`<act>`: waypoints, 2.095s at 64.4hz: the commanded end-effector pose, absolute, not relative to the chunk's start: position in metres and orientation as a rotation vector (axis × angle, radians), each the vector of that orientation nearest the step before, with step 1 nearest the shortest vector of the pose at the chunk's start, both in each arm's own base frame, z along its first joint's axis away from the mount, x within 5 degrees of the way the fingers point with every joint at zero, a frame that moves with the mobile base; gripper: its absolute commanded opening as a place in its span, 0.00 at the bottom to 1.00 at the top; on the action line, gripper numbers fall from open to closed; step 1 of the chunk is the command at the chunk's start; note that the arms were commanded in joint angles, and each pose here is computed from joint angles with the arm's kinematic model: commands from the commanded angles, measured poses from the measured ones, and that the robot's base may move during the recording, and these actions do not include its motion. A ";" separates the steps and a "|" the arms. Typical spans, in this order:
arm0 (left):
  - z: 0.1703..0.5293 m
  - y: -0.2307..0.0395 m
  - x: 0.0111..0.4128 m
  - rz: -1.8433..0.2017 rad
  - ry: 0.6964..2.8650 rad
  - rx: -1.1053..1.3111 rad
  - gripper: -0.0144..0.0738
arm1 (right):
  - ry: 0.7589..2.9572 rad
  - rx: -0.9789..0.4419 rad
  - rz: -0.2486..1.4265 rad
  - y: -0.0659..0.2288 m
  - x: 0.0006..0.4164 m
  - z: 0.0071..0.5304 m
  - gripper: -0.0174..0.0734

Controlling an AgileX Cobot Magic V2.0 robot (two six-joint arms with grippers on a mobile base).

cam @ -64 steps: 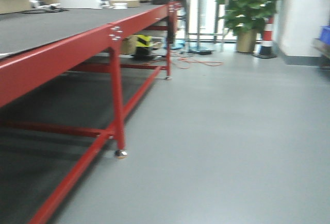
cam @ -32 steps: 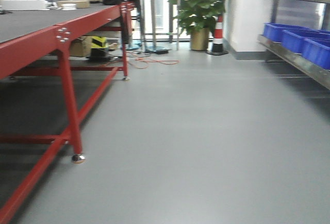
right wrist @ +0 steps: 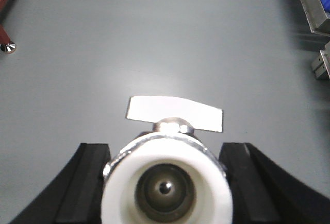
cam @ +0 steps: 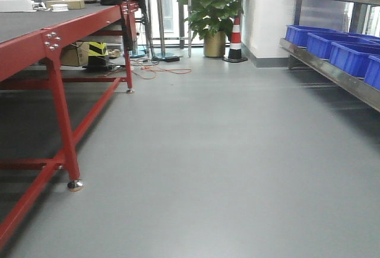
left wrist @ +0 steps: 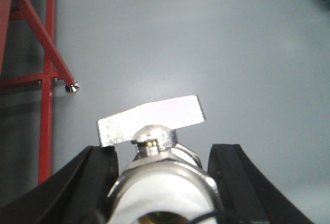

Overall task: Place valve from conveyor to right shelf box
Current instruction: 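Drive the base to the shelf of blue boxes holding both valves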

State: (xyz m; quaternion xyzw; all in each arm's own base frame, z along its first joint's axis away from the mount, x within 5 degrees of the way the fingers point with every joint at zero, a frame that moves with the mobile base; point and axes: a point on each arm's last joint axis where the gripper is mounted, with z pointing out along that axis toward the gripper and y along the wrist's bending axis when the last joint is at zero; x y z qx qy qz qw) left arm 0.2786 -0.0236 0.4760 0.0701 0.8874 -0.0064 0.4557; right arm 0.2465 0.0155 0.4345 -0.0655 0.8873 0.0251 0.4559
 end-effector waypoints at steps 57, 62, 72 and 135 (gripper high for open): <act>0.485 -0.026 0.276 -0.032 2.124 0.166 0.04 | 2.087 -0.149 0.046 0.014 0.245 0.449 0.01; 0.485 -0.026 0.276 -0.032 2.124 0.166 0.04 | 2.087 -0.149 0.046 0.014 0.245 0.449 0.01; 0.485 -0.026 0.276 -0.032 2.124 0.166 0.04 | 2.087 -0.149 0.046 0.014 0.245 0.449 0.01; 0.486 -0.025 0.276 -0.030 2.120 0.166 0.04 | 2.085 -0.149 0.046 0.014 0.245 0.449 0.01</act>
